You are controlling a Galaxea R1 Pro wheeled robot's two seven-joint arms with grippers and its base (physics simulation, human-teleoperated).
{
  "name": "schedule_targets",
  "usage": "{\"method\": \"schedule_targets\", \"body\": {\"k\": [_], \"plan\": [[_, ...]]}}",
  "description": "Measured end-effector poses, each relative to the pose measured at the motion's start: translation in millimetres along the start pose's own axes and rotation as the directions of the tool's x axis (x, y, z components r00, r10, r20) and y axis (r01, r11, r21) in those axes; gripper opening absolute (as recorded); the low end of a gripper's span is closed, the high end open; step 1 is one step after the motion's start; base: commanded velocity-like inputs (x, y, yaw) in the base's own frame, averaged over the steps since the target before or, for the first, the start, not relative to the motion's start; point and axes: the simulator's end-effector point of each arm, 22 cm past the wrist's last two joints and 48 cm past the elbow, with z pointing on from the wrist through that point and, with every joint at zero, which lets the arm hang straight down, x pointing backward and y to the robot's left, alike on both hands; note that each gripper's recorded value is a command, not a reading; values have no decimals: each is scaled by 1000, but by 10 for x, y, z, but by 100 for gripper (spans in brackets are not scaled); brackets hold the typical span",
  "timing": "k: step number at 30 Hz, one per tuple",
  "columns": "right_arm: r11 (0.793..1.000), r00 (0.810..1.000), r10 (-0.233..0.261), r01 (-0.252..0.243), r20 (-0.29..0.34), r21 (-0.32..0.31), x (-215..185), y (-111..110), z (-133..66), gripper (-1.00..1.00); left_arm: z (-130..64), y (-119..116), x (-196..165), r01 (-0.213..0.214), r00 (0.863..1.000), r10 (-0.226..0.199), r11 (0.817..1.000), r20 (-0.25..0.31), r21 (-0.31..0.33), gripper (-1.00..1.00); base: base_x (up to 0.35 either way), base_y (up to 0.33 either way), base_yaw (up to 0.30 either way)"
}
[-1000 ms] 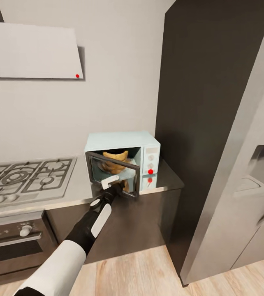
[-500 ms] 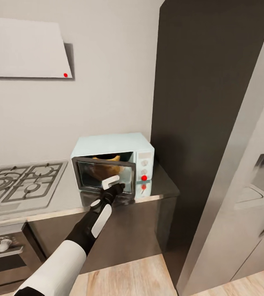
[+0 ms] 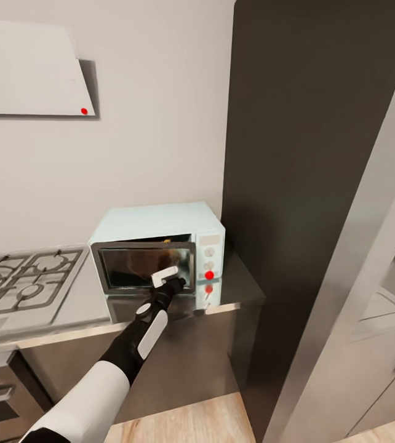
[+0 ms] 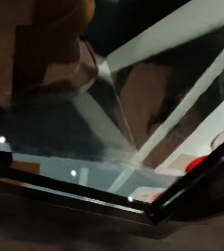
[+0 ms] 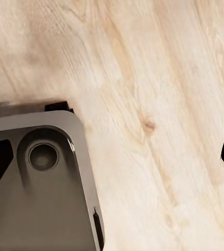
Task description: In the kitchen, take the popcorn bag from the countertop, put it into the microwave, and heat it until the popcorn is cooked so the cooked popcorn ends up inside the bag.
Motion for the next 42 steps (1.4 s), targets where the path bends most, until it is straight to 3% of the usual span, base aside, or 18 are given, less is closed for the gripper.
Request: {"method": "schedule_targets", "body": {"k": [42], "plan": [[1000,1000,-3,3,-13,-2,59,12,-5,100,-4,-2,-5,1,1000,-1,1000,5,4,100,43,-2,0]]}}
